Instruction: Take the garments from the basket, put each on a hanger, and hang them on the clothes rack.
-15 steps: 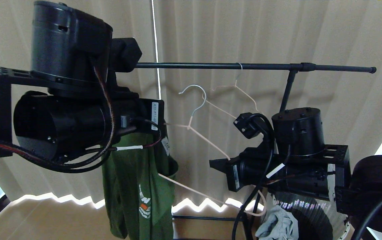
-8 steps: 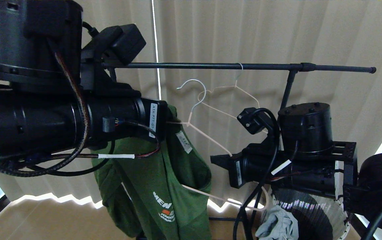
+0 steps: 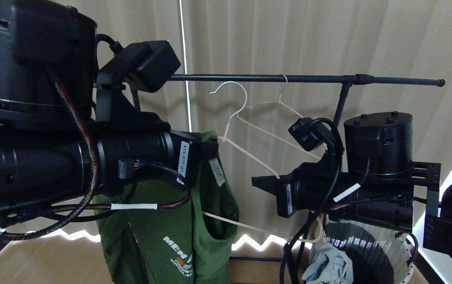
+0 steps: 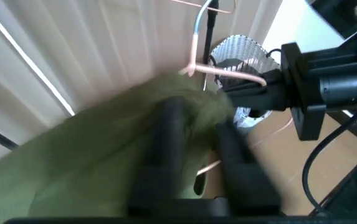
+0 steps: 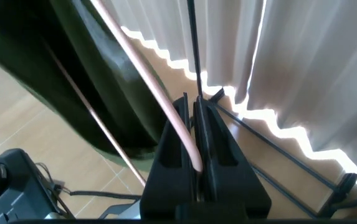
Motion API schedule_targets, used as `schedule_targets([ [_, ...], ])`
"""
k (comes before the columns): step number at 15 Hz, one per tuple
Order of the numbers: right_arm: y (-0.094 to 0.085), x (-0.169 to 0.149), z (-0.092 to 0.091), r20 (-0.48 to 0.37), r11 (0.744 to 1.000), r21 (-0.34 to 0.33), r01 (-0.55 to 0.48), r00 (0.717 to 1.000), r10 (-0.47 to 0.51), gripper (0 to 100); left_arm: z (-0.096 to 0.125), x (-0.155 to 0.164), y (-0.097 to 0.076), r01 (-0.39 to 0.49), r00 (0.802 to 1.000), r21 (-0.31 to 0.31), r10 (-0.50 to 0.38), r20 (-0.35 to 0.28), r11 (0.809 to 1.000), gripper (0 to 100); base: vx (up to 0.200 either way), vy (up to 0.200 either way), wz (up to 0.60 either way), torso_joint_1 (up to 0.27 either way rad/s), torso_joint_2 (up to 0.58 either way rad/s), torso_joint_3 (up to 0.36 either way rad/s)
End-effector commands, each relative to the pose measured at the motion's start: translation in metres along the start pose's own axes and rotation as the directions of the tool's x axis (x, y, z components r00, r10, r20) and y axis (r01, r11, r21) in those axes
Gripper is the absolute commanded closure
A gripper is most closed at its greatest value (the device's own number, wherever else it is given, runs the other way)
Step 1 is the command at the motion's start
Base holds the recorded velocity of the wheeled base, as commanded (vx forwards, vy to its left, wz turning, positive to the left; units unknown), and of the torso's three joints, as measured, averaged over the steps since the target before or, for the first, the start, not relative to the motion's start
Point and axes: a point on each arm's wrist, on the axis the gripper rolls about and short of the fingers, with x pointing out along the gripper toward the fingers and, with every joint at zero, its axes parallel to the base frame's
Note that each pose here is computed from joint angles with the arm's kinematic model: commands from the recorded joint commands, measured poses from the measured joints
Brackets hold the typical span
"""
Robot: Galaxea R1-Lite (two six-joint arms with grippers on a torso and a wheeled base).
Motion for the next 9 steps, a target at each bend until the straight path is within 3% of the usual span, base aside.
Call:
schedule_targets([
  [1,0.001,-0.005,0.003,0.015,1.0,-0.003,-0.004,1.0,0.004,100,0.001,-0.002,0.0,-0.001,1.0,0.002,0.001,0.005,1.0,0,0.0,0.0,0.0,0.0,0.0,0.0],
  [5,-0.008,-0.015,0.01,0.051,0.999,-0.031,0.023,0.998,-0.022,100,-0.011,-0.019,0.006,-0.01,1.0,0.064,0.01,0.003,0.998,0,0.0,0.0,0.0,0.0,0.0,0.0],
  [7,-0.01,-0.021,0.013,0.066,0.999,-0.03,0.032,0.997,-0.03,100,-0.013,-0.031,0.008,-0.009,1.0,0.094,0.007,0.024,0.996,0,0.0,0.0,0.0,0.0,0.0,0.0],
  [9,-0.019,-0.029,0.012,0.074,0.995,-0.071,0.067,0.995,-0.062,100,-0.007,-0.046,0.018,-0.054,0.996,0.144,0.043,0.08,0.988,0,0.0,0.0,0.0,0.0,0.0,0.0],
])
